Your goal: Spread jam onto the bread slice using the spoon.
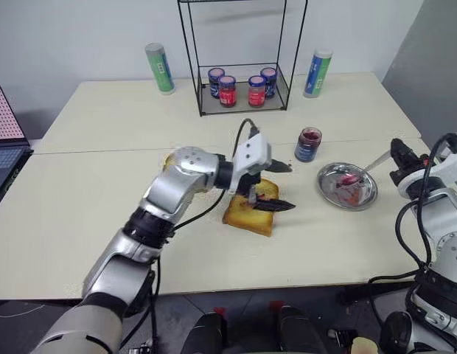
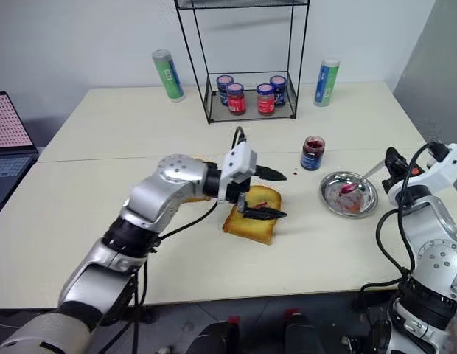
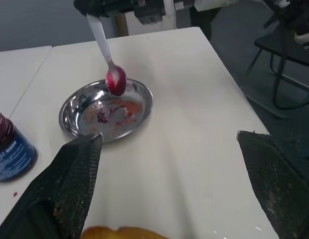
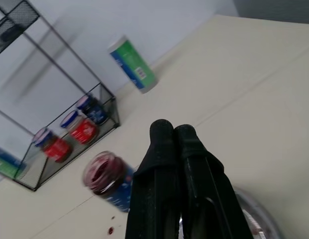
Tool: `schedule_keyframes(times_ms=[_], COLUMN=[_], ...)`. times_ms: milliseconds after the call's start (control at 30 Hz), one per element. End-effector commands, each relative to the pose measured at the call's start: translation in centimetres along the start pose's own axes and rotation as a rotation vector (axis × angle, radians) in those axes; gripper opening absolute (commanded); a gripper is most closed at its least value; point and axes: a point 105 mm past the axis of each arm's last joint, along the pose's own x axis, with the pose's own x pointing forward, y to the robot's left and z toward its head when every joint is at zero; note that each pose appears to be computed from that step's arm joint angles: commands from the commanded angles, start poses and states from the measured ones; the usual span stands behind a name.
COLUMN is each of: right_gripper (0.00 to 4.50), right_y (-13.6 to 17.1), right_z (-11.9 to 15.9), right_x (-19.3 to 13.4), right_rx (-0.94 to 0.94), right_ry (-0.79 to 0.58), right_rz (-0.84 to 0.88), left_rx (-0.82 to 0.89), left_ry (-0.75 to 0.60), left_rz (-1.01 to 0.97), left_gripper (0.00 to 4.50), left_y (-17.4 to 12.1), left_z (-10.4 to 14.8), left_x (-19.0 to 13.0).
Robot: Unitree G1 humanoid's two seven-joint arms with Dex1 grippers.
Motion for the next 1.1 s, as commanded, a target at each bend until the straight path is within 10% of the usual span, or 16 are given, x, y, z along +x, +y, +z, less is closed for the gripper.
schedule_keyframes(times_ms=[33, 333, 933, 1100], right_gripper=[0.0, 0.0, 4.1, 4.45], right_y=[-1.7, -4.5, -3.9, -0.6], right_z=[-0.3, -2.1, -0.1, 2.8], right_x=[1.0, 2.8, 2.0, 1.1], right_rx=[-0.021, -0.107, -0.568, -0.774], right_ry=[-0.045, -0.023, -0.053, -0.138], right_rz=[-0.027, -0.063, -0.014, 0.081], left_rx=[0.059, 0.046, 0.018, -0.017], left_ry=[-0.02, -0.037, -0.037, -0.005], left_rz=[0.0, 0.021, 0.069, 0.187], left_gripper=[4.5, 4.5, 4.5, 4.5], left_y=[0.7, 0.5, 0.1, 1.4], left_z=[0.7, 0.5, 0.2, -0.4], left_x=[0.7, 0.4, -0.9, -4.6])
